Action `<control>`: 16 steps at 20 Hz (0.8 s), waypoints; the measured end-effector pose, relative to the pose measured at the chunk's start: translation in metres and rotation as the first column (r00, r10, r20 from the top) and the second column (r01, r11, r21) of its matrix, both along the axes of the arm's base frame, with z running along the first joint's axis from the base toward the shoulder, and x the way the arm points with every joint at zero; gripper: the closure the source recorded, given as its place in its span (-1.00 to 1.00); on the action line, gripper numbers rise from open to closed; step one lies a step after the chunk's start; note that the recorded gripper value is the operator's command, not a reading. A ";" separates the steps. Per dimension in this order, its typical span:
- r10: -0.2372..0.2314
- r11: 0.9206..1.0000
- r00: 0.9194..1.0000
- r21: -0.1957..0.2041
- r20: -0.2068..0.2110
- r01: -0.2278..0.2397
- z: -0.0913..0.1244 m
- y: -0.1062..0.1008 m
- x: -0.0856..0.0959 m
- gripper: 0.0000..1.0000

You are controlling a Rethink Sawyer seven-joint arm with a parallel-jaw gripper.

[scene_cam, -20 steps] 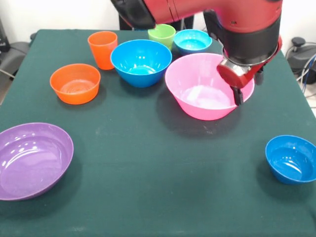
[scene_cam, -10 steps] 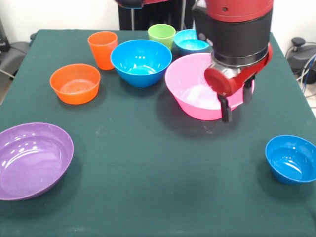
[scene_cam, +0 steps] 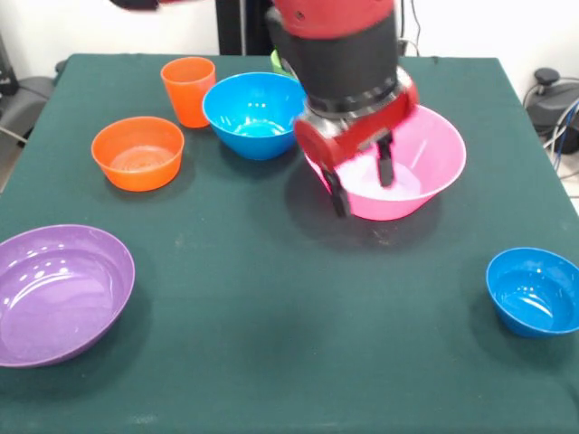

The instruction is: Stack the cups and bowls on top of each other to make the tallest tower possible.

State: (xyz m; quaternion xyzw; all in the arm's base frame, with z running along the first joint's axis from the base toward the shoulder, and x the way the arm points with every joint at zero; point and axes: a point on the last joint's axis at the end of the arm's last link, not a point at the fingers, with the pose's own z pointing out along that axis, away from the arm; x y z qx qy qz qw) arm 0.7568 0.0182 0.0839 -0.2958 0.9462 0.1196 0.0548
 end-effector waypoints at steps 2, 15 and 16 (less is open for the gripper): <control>-0.025 1.000 0.999 -0.006 -0.036 0.025 0.020 -0.009 -0.022 -1.00; -0.240 0.968 0.970 -0.085 -0.046 0.236 0.150 0.009 -0.077 -1.00; -0.239 0.968 0.970 -0.089 -0.030 0.236 0.156 0.010 -0.076 -1.00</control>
